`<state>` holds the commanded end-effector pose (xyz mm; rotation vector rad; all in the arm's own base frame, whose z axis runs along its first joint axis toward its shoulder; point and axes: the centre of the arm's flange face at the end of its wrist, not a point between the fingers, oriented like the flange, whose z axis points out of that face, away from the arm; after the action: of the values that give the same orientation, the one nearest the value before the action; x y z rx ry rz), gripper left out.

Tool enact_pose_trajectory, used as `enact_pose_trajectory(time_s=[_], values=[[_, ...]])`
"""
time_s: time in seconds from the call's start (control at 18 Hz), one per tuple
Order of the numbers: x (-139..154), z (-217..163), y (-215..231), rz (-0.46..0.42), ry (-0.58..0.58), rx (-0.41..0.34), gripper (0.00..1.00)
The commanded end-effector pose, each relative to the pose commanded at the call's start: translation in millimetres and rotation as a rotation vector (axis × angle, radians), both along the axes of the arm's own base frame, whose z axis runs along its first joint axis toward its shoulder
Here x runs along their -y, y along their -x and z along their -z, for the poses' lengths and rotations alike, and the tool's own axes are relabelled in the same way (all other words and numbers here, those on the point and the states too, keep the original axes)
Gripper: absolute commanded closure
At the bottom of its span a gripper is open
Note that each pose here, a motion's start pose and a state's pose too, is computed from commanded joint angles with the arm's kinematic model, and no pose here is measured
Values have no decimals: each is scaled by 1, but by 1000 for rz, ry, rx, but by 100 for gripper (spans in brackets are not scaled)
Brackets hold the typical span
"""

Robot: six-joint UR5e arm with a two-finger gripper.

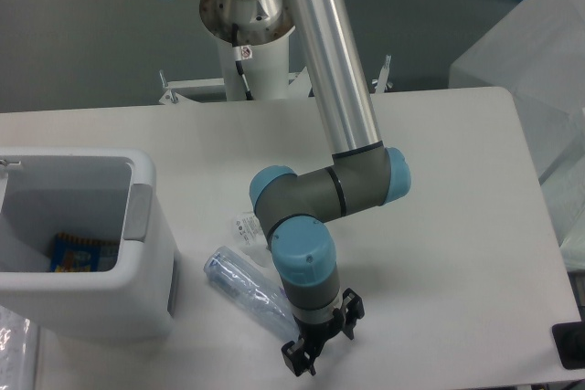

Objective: Place the trash in the trash can
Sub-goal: 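Lower the open gripper around the bottle and close on it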

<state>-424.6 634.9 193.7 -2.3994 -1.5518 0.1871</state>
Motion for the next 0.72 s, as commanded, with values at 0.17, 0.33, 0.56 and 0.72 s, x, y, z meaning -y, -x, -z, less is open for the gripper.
enact_pose_trajectory(time_s=[0.17,0.33,0.56,0.72], values=[[2,3,-2,0,6,5,30],[3,7,-4,1,12,9,31],[4,8,-7,1,12,10,35],[3,8,-9,4,13,11,48]])
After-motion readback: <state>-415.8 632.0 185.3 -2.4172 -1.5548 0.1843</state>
